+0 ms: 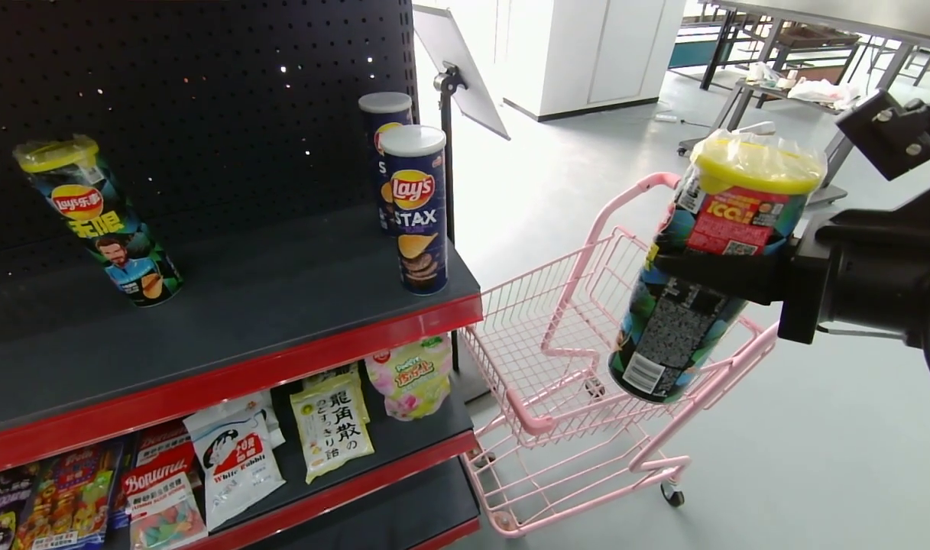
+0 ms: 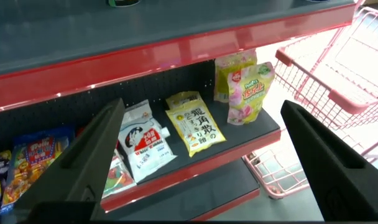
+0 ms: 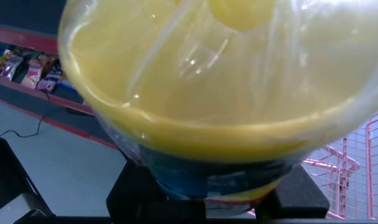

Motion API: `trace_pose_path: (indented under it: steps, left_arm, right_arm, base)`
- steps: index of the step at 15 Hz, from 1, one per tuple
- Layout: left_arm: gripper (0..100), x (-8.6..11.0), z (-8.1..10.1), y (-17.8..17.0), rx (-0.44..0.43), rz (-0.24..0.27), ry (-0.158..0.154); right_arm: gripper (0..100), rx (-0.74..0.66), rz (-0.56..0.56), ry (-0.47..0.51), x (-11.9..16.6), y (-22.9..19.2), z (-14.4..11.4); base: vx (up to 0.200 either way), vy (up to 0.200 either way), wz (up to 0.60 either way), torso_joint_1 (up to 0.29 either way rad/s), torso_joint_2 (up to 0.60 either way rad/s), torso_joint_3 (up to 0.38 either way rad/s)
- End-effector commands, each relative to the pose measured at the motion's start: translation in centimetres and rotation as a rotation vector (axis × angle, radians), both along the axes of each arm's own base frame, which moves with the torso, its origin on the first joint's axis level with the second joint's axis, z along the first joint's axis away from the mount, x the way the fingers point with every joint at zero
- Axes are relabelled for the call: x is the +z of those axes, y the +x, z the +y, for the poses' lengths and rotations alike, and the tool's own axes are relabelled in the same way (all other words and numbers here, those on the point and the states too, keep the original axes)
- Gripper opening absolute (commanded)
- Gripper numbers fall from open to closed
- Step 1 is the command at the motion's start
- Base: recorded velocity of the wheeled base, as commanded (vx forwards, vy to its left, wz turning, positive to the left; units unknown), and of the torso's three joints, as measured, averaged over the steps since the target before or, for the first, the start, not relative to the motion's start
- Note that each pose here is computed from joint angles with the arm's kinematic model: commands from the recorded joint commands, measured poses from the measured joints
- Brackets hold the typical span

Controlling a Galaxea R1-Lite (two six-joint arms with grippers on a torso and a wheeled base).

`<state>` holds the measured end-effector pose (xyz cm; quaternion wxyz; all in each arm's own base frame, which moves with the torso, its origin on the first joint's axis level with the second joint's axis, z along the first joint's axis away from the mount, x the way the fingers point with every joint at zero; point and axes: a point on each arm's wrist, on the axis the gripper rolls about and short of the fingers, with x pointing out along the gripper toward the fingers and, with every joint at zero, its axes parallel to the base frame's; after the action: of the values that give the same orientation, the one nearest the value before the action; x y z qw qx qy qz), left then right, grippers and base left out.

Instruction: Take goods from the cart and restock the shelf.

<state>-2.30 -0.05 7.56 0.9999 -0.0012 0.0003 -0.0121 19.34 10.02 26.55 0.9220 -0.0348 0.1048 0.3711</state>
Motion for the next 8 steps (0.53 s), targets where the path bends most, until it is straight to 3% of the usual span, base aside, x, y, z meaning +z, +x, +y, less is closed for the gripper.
trace_pose_path:
  steps: [1, 7, 8]
  left_arm:
    - [100, -0.02, 0.0, 0.01, 0.0, 0.002, -0.001]
    - [100, -0.02, 0.0, 0.01, 0.0, 0.002, -0.001]
    - [100, -0.02, 0.0, 0.01, 0.0, 0.002, -0.002]
  right_arm:
    - [0, 0.001, 0.003, -0.002, -0.1, 0.0, 0.0]
    - [0, 0.001, 0.003, -0.002, -0.08, -0.04, -0.02]
    - [0, 0.001, 0.003, -0.002, -0.08, -0.04, -0.02]
  base:
    - [0.0, 0.0, 0.0, 0.056, -0.12, -0.08]
    - [-0.2, 0.0, 0.0, 0.014, -0.01, -0.011]
    - [0.0, 0.0, 0.0, 0.0, 0.0, 0.0]
